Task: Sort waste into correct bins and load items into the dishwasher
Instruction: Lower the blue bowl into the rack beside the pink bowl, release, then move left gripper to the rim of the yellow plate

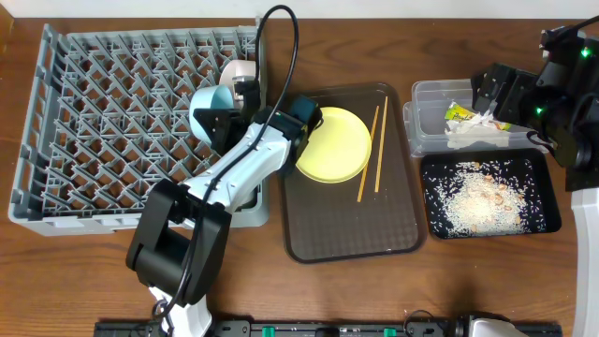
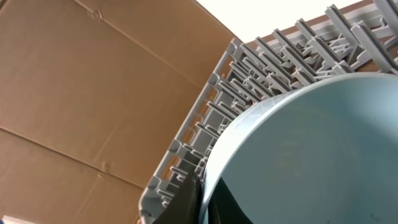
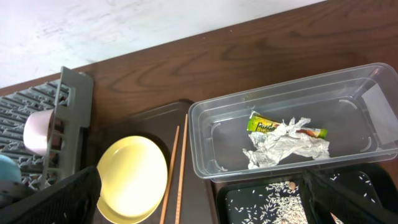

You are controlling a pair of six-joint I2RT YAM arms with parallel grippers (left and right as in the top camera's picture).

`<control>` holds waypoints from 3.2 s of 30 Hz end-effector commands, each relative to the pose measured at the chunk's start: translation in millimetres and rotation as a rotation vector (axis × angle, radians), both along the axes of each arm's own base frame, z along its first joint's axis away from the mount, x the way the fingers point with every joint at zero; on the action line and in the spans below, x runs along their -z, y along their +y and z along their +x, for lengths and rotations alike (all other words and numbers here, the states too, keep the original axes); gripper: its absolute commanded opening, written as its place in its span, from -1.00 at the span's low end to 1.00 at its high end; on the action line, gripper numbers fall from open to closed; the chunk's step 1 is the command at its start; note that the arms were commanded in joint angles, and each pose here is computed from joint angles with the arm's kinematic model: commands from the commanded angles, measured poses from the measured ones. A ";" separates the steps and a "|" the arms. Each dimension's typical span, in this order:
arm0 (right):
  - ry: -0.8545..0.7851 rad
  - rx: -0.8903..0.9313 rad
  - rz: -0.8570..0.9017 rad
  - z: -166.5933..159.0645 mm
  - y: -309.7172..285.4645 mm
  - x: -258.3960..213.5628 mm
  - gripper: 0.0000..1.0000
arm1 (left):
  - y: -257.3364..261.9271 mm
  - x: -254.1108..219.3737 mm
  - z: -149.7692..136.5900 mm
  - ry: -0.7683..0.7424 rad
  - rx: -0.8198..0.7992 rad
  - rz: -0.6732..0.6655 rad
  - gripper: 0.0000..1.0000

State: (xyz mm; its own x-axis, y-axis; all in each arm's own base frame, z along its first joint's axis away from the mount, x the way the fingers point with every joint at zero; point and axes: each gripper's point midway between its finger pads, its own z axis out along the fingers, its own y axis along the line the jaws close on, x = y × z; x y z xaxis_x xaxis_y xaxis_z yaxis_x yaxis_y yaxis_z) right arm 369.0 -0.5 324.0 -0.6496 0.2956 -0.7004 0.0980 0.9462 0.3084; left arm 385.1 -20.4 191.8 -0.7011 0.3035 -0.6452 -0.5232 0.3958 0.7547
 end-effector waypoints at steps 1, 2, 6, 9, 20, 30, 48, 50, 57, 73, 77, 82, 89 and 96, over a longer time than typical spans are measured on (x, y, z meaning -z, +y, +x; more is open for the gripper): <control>0.000 0.022 0.007 1.3 -3.8 -0.8 0.98 | 6.4 3.7 1.3 -0.020 -0.018 0.025 -0.86; 0.000 0.022 0.007 1.3 -3.9 -0.8 0.98 | 6.7 3.2 2.2 -0.019 -0.018 0.052 -0.85; 0.000 0.022 0.007 1.3 -3.8 -0.8 0.98 | 5.7 10.9 4.0 0.007 -0.016 0.074 -0.86; 0.000 0.022 0.007 1.3 -3.9 -0.8 0.98 | 5.1 17.6 4.9 0.025 -0.015 0.081 -0.85; 0.000 0.022 0.007 1.3 -3.9 -0.8 0.99 | 2.6 21.2 -1.6 0.118 0.003 0.130 -0.85; 0.003 0.022 0.007 1.0 -3.9 -0.4 0.99 | -21.0 41.0 -13.4 0.228 0.057 0.057 -0.85; 0.003 0.021 0.007 0.9 -3.8 -0.3 0.98 | -32.6 106.8 -61.0 0.623 -0.006 -0.283 -0.66; 0.003 0.022 0.007 0.9 -3.9 -0.3 0.99 | -36.3 106.4 -63.1 0.637 -0.008 -0.320 -0.52; 0.003 0.022 0.007 0.9 -3.9 -0.3 0.99 | -61.9 77.4 -50.4 0.611 0.093 -0.481 0.10; 0.003 0.022 0.007 0.9 -3.9 -0.3 0.99 | -214.4 -2.3 -28.9 0.511 0.779 -1.197 0.53; 0.003 0.022 0.007 0.9 -3.9 -0.3 0.98 | -224.1 34.3 -22.9 0.519 0.621 -1.302 0.43; 0.003 0.022 0.007 0.9 -3.9 -0.3 0.98 | -205.0 102.3 -12.7 0.420 0.225 -1.326 0.27; 0.003 0.022 0.007 0.9 -3.9 -0.3 0.99 | -181.6 138.2 -19.8 0.340 -0.008 -1.281 0.22; 0.003 0.022 0.007 0.9 -3.9 -0.3 0.98 | -181.9 184.4 -31.8 0.366 -0.159 -1.295 0.03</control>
